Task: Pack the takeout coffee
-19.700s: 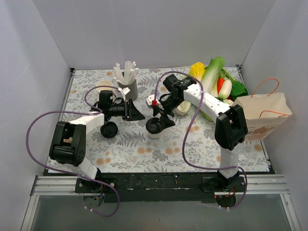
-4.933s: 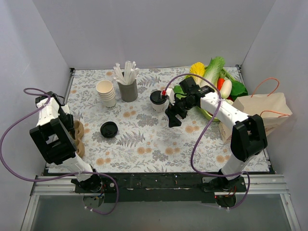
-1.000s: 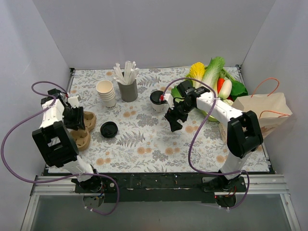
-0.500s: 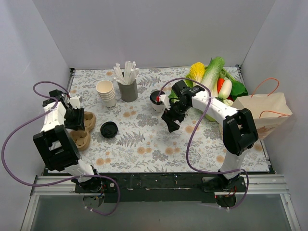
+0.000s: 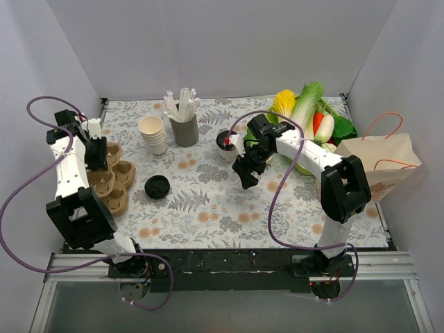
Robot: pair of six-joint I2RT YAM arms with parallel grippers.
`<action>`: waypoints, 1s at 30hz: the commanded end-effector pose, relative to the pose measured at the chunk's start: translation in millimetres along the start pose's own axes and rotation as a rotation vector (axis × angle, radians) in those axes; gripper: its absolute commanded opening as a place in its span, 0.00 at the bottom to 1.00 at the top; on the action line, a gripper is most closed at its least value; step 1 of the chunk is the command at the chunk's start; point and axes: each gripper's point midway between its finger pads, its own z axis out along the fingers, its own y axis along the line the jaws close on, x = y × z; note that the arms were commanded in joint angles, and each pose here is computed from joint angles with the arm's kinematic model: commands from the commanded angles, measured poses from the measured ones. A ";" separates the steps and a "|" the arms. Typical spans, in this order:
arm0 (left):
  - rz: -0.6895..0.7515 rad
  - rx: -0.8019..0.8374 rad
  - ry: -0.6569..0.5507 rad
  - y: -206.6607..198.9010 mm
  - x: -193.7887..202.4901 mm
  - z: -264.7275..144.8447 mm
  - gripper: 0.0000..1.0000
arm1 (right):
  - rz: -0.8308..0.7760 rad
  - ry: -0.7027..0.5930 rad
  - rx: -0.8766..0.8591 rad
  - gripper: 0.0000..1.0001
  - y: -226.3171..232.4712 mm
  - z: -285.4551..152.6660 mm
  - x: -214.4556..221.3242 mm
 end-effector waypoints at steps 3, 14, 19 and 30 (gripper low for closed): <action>-0.053 0.075 0.020 -16.5 1.8 -22.3 0.00 | -0.036 -0.042 -0.009 0.90 0.0 -0.4 -11.7; -0.084 0.118 -0.167 -24.4 -49.0 -72.5 0.00 | -0.022 -0.047 -0.022 0.90 1.0 1.6 -12.3; -0.077 0.138 -0.261 -28.6 -71.6 -101.5 0.00 | -0.053 -0.119 0.007 0.89 -1.4 -15.8 -38.9; 0.332 0.546 -0.705 -139.6 -138.2 -220.9 0.00 | -0.080 -0.389 0.102 0.89 -4.4 -96.8 -101.5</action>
